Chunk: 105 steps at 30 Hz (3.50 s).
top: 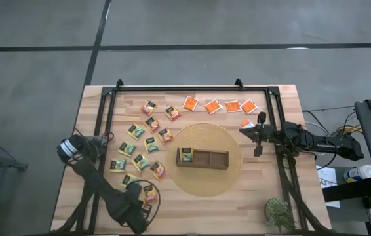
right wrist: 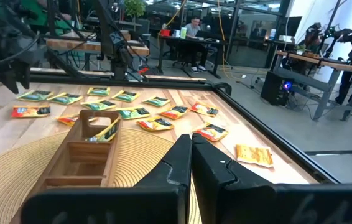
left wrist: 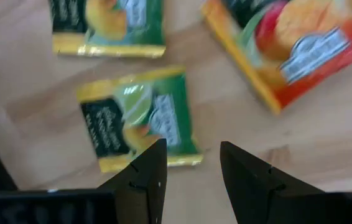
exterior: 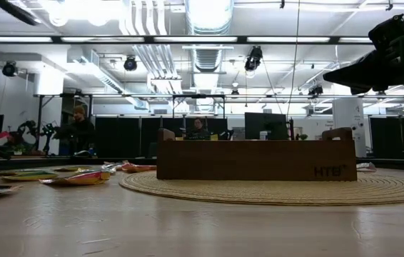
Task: Pick & Place Tea
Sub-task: Put the green tea bag into the left section of the wooden organizer
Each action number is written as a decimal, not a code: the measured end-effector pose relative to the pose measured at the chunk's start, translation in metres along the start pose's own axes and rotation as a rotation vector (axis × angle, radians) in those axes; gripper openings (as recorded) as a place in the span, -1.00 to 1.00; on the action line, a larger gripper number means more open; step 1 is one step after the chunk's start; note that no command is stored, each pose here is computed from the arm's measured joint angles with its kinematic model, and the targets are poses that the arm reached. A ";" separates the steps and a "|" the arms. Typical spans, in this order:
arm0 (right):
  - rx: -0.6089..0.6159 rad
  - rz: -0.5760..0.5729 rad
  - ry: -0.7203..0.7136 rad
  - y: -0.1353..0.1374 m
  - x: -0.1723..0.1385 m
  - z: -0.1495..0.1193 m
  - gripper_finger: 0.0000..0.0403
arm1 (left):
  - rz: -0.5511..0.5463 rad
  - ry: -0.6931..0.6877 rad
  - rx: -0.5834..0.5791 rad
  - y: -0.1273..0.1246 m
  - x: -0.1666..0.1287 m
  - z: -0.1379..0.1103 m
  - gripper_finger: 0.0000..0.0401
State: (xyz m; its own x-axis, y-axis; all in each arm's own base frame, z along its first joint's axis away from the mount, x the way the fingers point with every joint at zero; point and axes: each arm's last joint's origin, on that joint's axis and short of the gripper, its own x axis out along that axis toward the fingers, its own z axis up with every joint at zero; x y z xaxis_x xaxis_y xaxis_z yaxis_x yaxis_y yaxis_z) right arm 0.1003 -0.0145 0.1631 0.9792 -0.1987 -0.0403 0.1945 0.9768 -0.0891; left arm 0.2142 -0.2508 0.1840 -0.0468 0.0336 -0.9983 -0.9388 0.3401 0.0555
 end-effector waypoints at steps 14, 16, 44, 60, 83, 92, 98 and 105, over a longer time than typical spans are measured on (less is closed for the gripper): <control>0.000 -0.001 0.000 0.000 0.000 0.000 -0.96 | 0.014 -0.055 -0.097 0.008 0.019 0.005 -0.29; 0.000 0.000 0.000 0.000 0.000 0.000 -0.96 | 0.034 -0.033 -0.121 0.012 0.029 0.006 -0.29; 0.000 0.000 0.000 0.000 0.000 0.000 -0.96 | -0.047 -0.169 0.165 -0.002 0.003 0.006 -0.95; 0.000 0.000 0.000 0.000 0.000 0.000 -0.96 | -0.046 -0.875 0.785 -0.065 -0.058 0.086 -0.95; 0.000 0.000 0.000 0.000 0.000 0.000 -0.96 | 0.259 -1.079 1.118 -0.113 -0.028 0.140 -0.96; 0.000 0.000 0.000 0.000 0.000 0.000 -0.96 | 0.249 -1.093 1.090 -0.117 -0.020 0.156 -0.96; 0.000 0.000 0.000 0.000 0.000 0.000 -0.96 | 0.259 -1.078 1.078 -0.114 -0.006 0.164 -0.95; 0.000 0.000 0.000 0.000 0.000 0.000 -0.96 | 0.242 -1.059 1.081 -0.112 0.001 0.166 -0.94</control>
State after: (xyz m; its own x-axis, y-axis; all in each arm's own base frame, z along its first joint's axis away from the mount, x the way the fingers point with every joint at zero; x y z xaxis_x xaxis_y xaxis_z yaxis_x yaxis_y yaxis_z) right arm 0.1002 -0.0144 0.1632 0.9793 -0.1985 -0.0400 0.1944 0.9769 -0.0890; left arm 0.3763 -0.1328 0.1795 0.5399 0.6610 -0.5211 -0.2325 0.7122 0.6624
